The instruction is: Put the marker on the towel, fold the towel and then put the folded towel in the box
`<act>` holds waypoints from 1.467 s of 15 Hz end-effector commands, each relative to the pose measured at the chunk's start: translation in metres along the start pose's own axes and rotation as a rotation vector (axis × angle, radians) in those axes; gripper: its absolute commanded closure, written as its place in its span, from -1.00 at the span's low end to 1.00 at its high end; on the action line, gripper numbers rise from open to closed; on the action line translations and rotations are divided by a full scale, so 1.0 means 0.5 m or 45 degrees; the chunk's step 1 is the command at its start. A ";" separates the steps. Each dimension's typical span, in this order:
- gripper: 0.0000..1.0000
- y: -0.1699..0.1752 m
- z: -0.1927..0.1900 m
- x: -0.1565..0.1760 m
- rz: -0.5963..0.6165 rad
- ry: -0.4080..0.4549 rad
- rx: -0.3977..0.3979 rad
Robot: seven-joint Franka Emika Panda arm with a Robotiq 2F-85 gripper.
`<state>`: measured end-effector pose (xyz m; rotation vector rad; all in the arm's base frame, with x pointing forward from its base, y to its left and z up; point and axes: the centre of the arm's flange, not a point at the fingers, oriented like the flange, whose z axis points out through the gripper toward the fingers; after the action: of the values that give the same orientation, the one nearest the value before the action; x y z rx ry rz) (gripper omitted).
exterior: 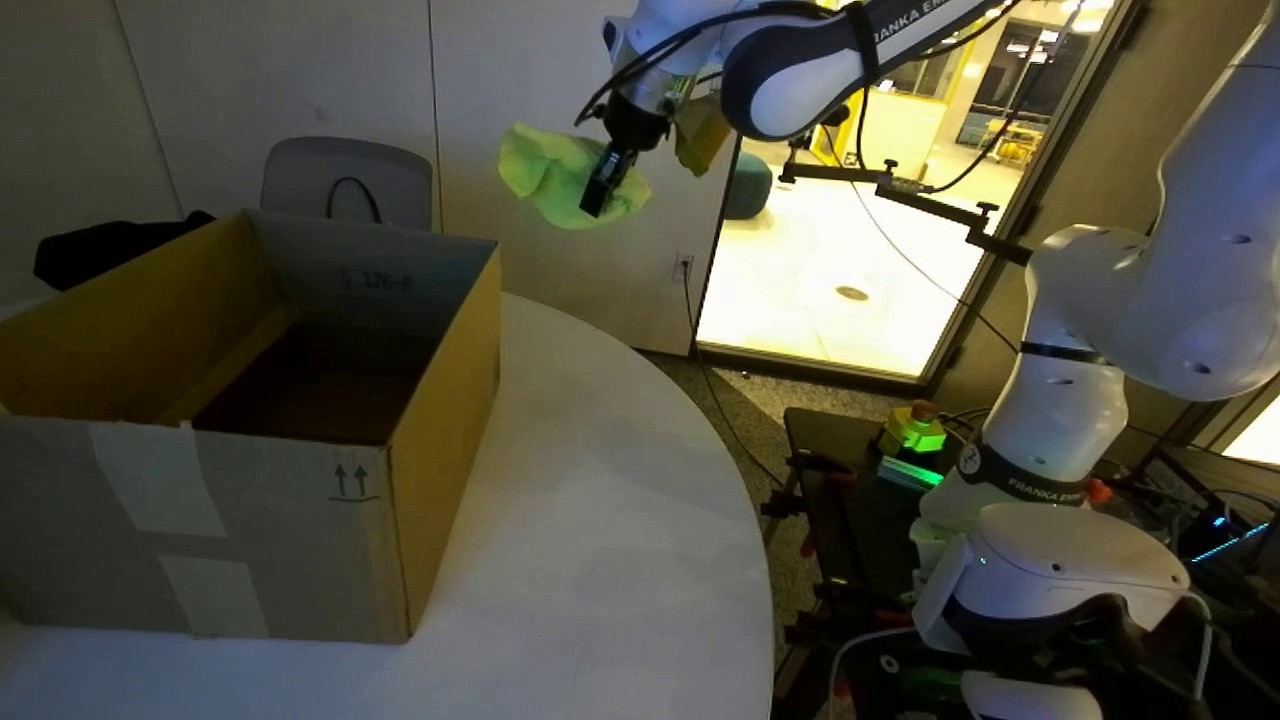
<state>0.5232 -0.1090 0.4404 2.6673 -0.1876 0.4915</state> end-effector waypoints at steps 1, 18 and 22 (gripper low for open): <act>1.00 -0.098 -0.083 0.091 -0.017 0.074 0.011; -0.02 -0.487 0.164 0.369 -0.087 0.034 -0.086; -0.65 -0.416 0.111 0.348 -0.137 0.074 -0.076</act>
<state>0.7480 0.0561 0.3385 2.5899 -0.0869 0.5012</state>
